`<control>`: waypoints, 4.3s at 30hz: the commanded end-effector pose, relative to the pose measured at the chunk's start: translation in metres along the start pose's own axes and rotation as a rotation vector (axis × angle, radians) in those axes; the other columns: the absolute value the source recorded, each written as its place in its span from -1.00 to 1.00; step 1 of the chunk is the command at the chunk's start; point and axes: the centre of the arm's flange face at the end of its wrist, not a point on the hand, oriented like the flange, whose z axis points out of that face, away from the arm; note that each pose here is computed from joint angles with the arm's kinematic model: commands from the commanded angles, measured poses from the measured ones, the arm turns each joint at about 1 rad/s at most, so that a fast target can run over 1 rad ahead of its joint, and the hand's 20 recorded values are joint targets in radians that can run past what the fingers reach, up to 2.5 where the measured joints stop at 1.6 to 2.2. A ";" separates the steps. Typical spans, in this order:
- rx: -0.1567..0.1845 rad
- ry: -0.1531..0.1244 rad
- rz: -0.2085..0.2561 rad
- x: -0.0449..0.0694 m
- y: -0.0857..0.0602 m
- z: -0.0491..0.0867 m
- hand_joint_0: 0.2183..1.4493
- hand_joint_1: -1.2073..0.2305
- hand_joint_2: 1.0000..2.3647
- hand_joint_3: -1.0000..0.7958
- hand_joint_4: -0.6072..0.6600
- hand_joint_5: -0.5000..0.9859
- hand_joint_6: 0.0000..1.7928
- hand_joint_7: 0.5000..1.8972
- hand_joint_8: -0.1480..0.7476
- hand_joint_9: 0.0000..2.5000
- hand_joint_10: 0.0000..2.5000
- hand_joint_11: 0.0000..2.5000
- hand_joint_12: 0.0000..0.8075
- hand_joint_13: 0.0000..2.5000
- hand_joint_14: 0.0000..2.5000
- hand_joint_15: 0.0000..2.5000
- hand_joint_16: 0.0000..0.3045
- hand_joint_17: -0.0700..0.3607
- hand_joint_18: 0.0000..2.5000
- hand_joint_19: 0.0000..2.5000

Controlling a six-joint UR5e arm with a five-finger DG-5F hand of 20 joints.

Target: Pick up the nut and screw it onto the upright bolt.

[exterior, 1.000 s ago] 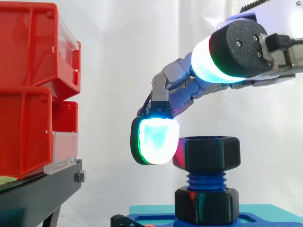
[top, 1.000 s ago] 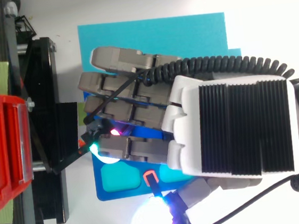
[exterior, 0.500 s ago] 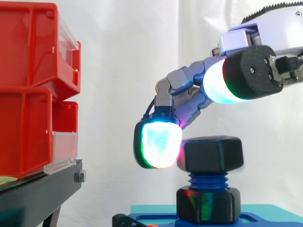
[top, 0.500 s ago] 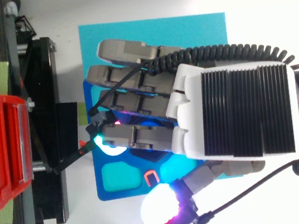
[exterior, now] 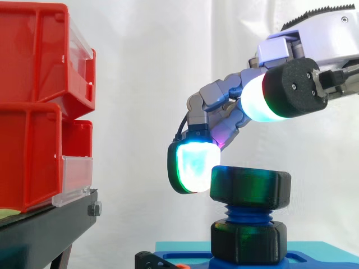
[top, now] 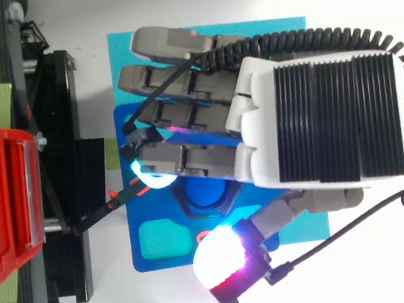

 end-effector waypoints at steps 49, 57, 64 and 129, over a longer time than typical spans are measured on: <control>-0.013 -0.017 -0.043 -0.031 -0.030 -0.004 -0.57 0.49 -1.00 -0.44 0.30 -0.48 -0.44 -0.76 -0.14 -0.29 -1.00 -1.00 -0.29 -0.57 -1.00 -1.00 -0.76 -0.29 -0.85 -1.00; -0.028 -0.054 -0.038 0.000 -0.019 0.003 -0.59 0.55 -1.00 -0.44 0.23 -0.51 -0.44 -0.84 -0.19 -0.50 -1.00 -1.00 -0.20 -0.77 -1.00 -1.00 -0.72 -0.24 -1.00 -1.00; -0.034 -0.061 -0.023 0.002 -0.014 0.004 -0.58 0.59 -1.00 -0.44 0.25 -0.48 -0.44 -0.68 -0.17 -0.54 -1.00 -1.00 -0.17 -0.81 -1.00 -1.00 -0.73 -0.24 -1.00 -1.00; -0.057 -0.062 -0.066 -0.008 -0.014 0.006 -0.58 0.53 -1.00 -0.44 0.20 -0.48 -0.44 -0.81 -0.22 -0.56 -1.00 -1.00 -0.22 -0.84 -1.00 -1.00 -0.76 -0.29 -1.00 -1.00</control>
